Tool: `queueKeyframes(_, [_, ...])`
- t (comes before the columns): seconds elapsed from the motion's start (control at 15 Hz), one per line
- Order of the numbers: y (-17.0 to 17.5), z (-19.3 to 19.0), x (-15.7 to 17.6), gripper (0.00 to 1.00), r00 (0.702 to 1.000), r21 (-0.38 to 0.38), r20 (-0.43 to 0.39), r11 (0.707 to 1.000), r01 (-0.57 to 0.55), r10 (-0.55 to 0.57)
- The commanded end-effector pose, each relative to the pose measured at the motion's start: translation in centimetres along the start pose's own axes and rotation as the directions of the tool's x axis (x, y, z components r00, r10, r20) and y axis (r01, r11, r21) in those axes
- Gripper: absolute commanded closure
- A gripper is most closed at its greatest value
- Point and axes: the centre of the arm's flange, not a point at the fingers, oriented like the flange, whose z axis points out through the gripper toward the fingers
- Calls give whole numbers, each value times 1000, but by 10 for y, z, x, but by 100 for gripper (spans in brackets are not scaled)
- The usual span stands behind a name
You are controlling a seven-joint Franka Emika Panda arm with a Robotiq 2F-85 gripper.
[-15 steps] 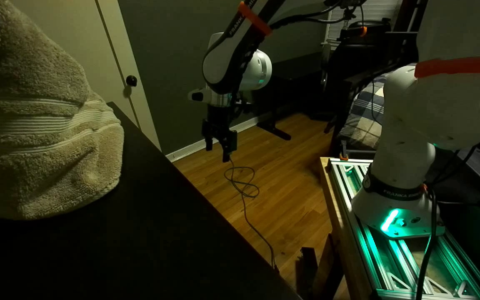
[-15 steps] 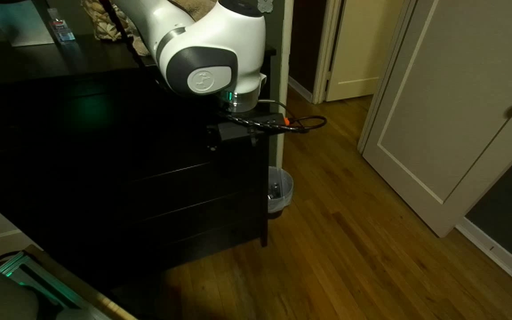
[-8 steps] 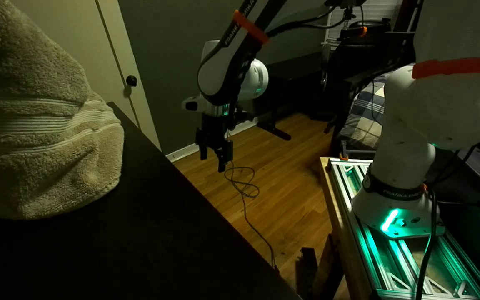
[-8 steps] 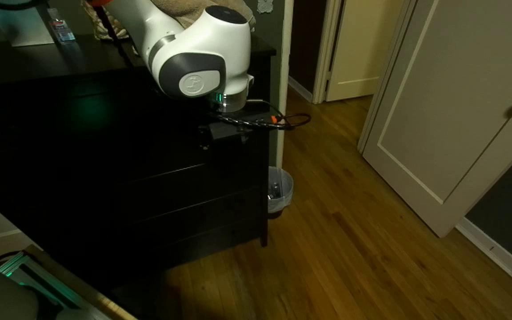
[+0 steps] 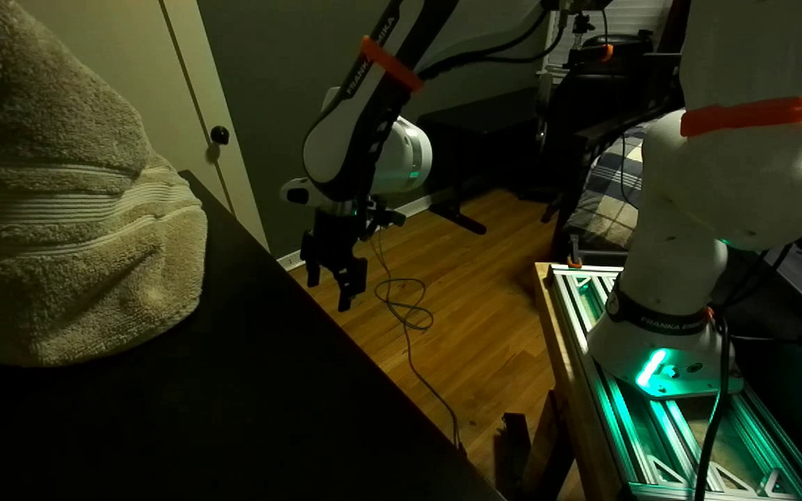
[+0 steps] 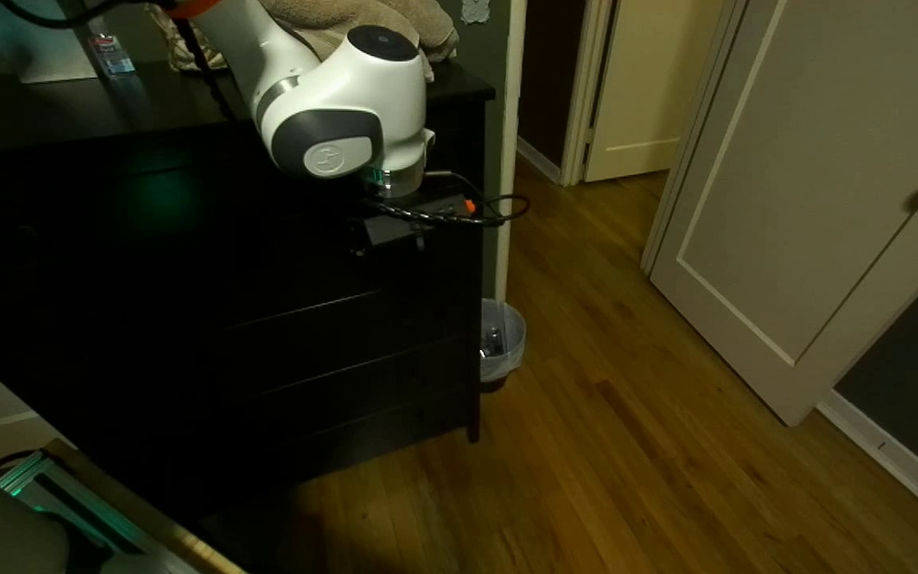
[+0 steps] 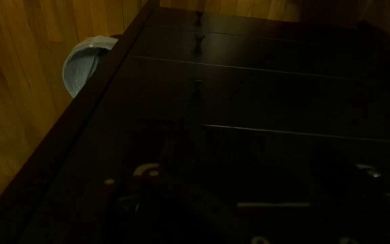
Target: Open the drawer
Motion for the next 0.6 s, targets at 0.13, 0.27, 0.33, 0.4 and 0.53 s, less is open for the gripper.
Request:
queueKeyframes(0.13, [11,37,14,0,993,1,-31,994,112,-112])
queueKeyframes(0.27, [16,45,18,0,989,9,-36,989,146,-145])
queueKeyframes(0.33, [20,49,20,0,987,11,-40,987,158,-157])
queueKeyframes(0.4, [24,52,21,0,985,14,-44,986,167,-166])
queueKeyframes(0.53, [30,59,23,0,982,18,-62,983,182,-181])
